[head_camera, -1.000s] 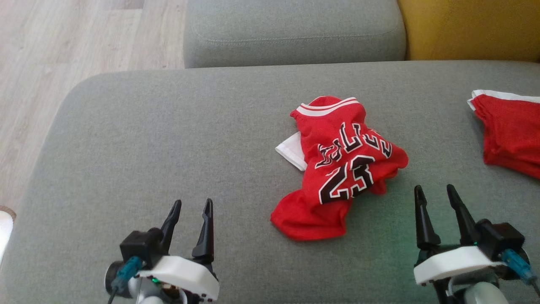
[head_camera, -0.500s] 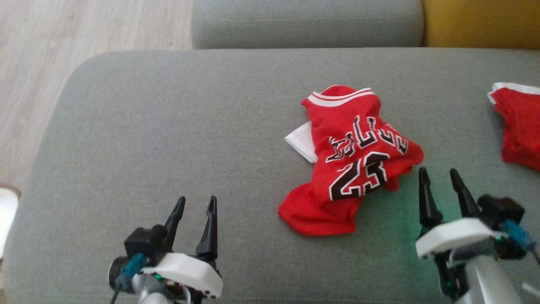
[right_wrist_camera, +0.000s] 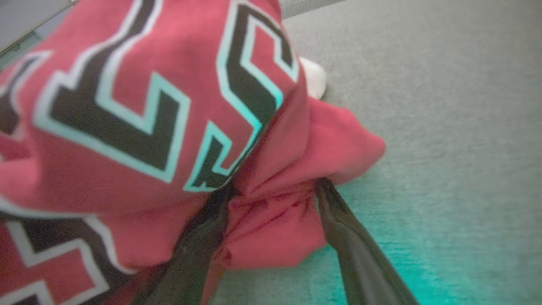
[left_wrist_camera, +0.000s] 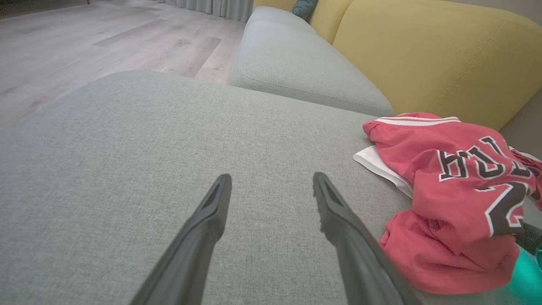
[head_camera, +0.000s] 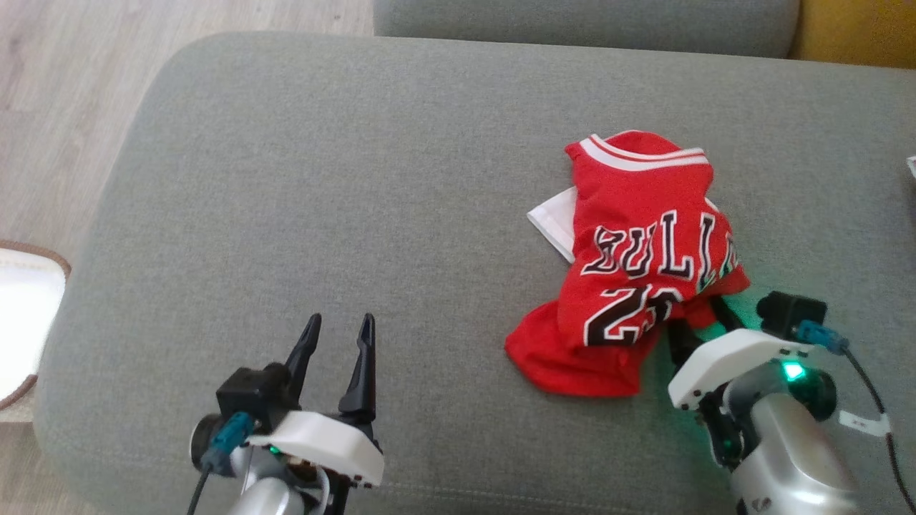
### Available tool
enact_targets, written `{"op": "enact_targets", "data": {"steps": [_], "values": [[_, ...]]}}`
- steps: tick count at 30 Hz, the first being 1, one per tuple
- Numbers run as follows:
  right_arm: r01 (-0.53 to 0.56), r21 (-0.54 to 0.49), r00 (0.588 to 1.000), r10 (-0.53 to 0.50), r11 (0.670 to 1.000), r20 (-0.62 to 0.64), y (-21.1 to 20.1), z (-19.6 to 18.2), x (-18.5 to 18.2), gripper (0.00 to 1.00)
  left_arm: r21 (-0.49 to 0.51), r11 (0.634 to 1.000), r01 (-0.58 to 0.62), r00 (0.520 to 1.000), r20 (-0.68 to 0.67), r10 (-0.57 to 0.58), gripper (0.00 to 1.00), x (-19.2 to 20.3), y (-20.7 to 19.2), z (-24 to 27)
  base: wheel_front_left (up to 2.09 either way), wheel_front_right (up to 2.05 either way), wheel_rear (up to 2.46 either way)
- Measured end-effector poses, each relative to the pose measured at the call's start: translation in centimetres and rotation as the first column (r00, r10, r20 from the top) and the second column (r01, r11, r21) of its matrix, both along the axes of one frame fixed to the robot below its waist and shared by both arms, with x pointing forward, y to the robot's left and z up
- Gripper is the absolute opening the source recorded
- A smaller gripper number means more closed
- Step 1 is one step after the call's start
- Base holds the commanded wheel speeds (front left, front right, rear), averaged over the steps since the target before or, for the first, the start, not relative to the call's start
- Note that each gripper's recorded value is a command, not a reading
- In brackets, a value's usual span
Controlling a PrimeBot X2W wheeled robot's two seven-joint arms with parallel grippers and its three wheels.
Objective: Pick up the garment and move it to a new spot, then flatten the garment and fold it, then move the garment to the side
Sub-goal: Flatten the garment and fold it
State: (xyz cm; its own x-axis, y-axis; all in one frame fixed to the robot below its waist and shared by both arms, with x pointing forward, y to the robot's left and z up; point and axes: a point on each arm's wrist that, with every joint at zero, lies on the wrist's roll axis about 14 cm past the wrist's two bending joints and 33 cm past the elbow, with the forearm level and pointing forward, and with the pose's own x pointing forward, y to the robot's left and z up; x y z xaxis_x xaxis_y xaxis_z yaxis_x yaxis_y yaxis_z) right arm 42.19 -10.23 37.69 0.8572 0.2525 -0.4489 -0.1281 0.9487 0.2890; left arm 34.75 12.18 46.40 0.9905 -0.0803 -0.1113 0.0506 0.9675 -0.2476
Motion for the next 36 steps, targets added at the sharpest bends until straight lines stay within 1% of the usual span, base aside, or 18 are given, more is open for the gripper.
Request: {"op": "enact_targets", "data": {"steps": [1, 2, 3, 4, 5, 7, 10, 12, 14, 17, 19, 21, 23, 25, 29, 32, 35, 36], "values": [[-0.009, 0.006, 1.000, 0.009, 1.000, -0.015, 0.4, -0.3, -0.1, 1.00, 0.004, 1.000, -0.002, 1.000, 0.004, 0.002, 1.00, 0.1, 0.1, 0.1, 0.00, 0.00, 0.00], [-0.016, 0.011, 1.000, 0.016, 1.000, -0.021, 0.7, -0.4, -0.1, 0.96, 0.006, 1.000, -0.004, 1.000, 0.007, 0.004, 1.00, 0.2, 0.1, 0.2, 0.00, 0.00, 0.00], [-0.016, 0.011, 1.000, 0.016, 1.000, -0.021, 0.7, -0.4, -0.1, 0.71, 0.006, 1.000, -0.004, 1.000, 0.007, 0.004, 1.00, 0.2, 0.1, 0.2, 0.00, 0.00, 0.00], [-0.016, 0.016, 1.000, 0.016, 1.000, -0.017, 0.8, -0.3, 0.0, 0.43, 0.005, 1.000, -0.006, 1.000, 0.008, 0.006, 1.00, 0.2, 0.2, 0.2, 0.00, 0.00, 0.00], [-0.017, 0.018, 1.000, 0.017, 1.000, -0.012, 0.9, -0.3, 0.2, 0.00, 0.004, 1.000, -0.008, 1.000, 0.007, 0.008, 1.00, 0.2, 0.2, 0.2, 0.00, 0.00, 0.00], [-0.009, 0.023, 1.000, 0.008, 1.000, 0.025, 0.9, 0.4, 0.7, 0.00, 0.003, 1.000, -0.011, 1.000, 0.006, 0.011, 1.00, 0.2, 0.2, 0.1, 0.00, 0.00, 0.00], [0.017, 0.024, 0.993, -0.020, 1.000, 0.115, 0.4, 2.0, 1.8, 0.00, -0.002, 1.000, -0.011, 1.000, 0.012, 0.011, 1.00, 0.3, 0.3, 0.3, 0.00, 0.00, 0.00], [0.028, 0.021, 0.983, -0.031, 0.999, 0.182, 0.1, 3.6, 2.7, 0.00, 0.002, 1.000, -0.012, 1.000, 0.017, 0.012, 1.00, 0.4, 0.3, 0.4, 0.00, 0.00, 0.00], [0.016, 0.020, 0.967, -0.021, 1.000, 0.254, 0.4, 5.5, 3.6, 0.00, 0.001, 1.000, -0.009, 1.000, 0.018, 0.009, 1.00, 0.4, 0.1, 0.4, 0.00, 0.00, 0.00], [-0.044, 0.019, 0.935, 0.035, 0.999, 0.353, 2.2, 8.6, 4.3, 0.00, -0.003, 1.000, 0.000, 1.000, 0.022, 0.000, 1.00, 0.5, -0.2, 0.6, 0.00, 0.00, 0.00], [-0.114, 0.018, 0.909, 0.097, 0.993, 0.404, 4.3, 10.2, 4.0, 0.00, 0.000, 1.000, 0.009, 1.000, 0.027, -0.009, 1.00, 0.5, -0.4, 0.6, 0.00, 0.00, 0.00], [-0.201, 0.019, 0.880, 0.172, 0.979, 0.442, 7.0, 11.6, 3.3, 0.00, 0.000, 1.000, 0.010, 1.000, 0.027, -0.010, 1.00, 0.5, -0.4, 0.6, 0.00, 0.00, 0.00], [-0.293, 0.017, 0.851, 0.253, 0.956, 0.460, 9.8, 12.5, 2.3, 0.00, -0.001, 1.000, 0.010, 1.000, 0.025, -0.010, 1.00, 0.4, -0.4, 0.6, 0.00, 0.00, 0.00], [-0.384, 0.016, 0.819, 0.332, 0.923, 0.468, 12.6, 13.1, 0.9, 0.00, -0.004, 1.000, 0.010, 1.000, 0.024, -0.010, 1.00, 0.4, -0.4, 0.5, 0.00, 0.00, 0.00], [-0.545, 0.011, 0.756, 0.486, 0.838, 0.438, 17.4, 12.6, -2.4, 0.00, 0.001, 1.000, -0.007, 1.000, 0.023, 0.007, 1.00, 0.2, 0.1, 0.5, 0.00, 0.00, 0.00], [-0.632, 0.021, 0.714, 0.571, 0.775, 0.406, 19.9, 11.7, -4.7, 0.00, 0.003, 1.000, -0.028, 0.999, 0.022, 0.028, 1.00, 0.0, 0.7, 0.5, 0.00, 0.00, 0.00], [-0.694, 0.029, 0.677, 0.639, 0.719, 0.365, 21.6, 10.5, -6.8, 0.00, 0.005, 0.999, -0.050, 0.999, 0.019, 0.050, 1.00, -0.3, 1.4, 0.4, 0.00, 0.00, 0.00], [-0.711, 0.032, 0.666, 0.659, 0.702, 0.350, 22.0, 10.0, -7.5, 0.45, 0.006, 0.998, -0.057, 0.998, 0.019, 0.057, 1.00, -0.4, 1.6, 0.4, 0.00, 0.00, 0.00]]}}
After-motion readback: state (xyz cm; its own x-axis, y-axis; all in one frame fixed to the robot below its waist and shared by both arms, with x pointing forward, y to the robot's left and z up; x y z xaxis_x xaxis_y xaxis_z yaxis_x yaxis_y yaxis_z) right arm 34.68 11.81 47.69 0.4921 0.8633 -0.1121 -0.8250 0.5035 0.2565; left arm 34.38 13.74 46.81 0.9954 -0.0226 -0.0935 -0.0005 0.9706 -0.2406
